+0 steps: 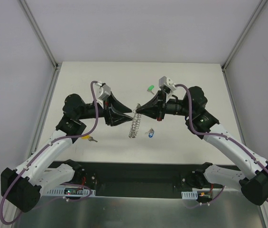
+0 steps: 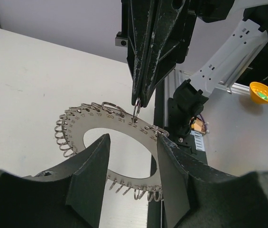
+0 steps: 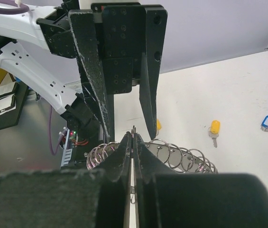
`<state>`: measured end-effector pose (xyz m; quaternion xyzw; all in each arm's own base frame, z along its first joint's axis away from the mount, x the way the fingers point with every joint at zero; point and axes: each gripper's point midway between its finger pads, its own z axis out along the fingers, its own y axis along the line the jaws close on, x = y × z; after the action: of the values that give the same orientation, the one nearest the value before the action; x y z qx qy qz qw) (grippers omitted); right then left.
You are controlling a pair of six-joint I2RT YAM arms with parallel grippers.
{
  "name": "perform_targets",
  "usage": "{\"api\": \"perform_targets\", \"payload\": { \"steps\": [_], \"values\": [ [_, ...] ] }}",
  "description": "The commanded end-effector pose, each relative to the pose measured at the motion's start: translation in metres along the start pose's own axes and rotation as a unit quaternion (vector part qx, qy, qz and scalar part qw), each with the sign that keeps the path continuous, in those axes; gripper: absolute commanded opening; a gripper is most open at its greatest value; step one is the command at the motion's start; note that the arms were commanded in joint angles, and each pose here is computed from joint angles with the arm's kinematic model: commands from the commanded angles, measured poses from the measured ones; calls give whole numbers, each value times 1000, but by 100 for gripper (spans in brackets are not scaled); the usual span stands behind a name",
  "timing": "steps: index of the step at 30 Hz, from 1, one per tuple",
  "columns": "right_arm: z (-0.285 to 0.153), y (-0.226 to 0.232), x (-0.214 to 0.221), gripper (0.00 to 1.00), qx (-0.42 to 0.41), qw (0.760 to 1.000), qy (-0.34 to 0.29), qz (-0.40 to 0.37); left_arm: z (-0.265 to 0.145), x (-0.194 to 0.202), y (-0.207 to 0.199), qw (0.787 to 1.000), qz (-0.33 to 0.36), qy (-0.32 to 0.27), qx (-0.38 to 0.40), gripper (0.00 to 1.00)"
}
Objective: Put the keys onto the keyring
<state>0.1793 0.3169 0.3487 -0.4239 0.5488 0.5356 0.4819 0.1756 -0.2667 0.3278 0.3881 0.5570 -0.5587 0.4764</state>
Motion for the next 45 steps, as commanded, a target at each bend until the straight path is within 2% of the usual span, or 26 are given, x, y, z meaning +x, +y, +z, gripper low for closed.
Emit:
{"api": "perform_targets", "payload": {
  "steps": [1, 14, 28, 35, 39, 42, 43, 44, 45],
  "values": [
    [0, 9, -27, 1, -20, 999, -38, -33, 2, -19, -13, 998, 37, -16, 38, 42],
    [3, 8, -23, 1, -25, 999, -33, -25, 6, -33, -14, 997, 44, -26, 54, 32],
    [5, 9, -21, 1, -31, 999, -31, -21, 8, -29, -12, 998, 31, -22, 53, 22],
    [7, 9, -18, 1, -32, 999, -29, -19, 8, -29, -10, 998, 28, -23, 50, 13],
    [7, 10, -18, 1, -32, 999, -28, -18, 8, -27, -9, 998, 23, -22, 47, 0],
    [7, 8, -18, 1, -27, 999, -29, -14, 7, -24, -6, 999, 26, -18, 40, 0],
    [6, 6, -19, 3, -19, 999, -31, -11, 6, -17, -4, 999, 14, -7, 31, 0],
    [5, 4, -19, 10, -12, 999, -31, -8, 5, -15, -3, 1000, 17, -1, 26, 0],
    [4, 2, -18, 21, -4, 1000, -29, -3, 4, -10, 4, 999, 34, 6, 11, 0]
  ]
}}
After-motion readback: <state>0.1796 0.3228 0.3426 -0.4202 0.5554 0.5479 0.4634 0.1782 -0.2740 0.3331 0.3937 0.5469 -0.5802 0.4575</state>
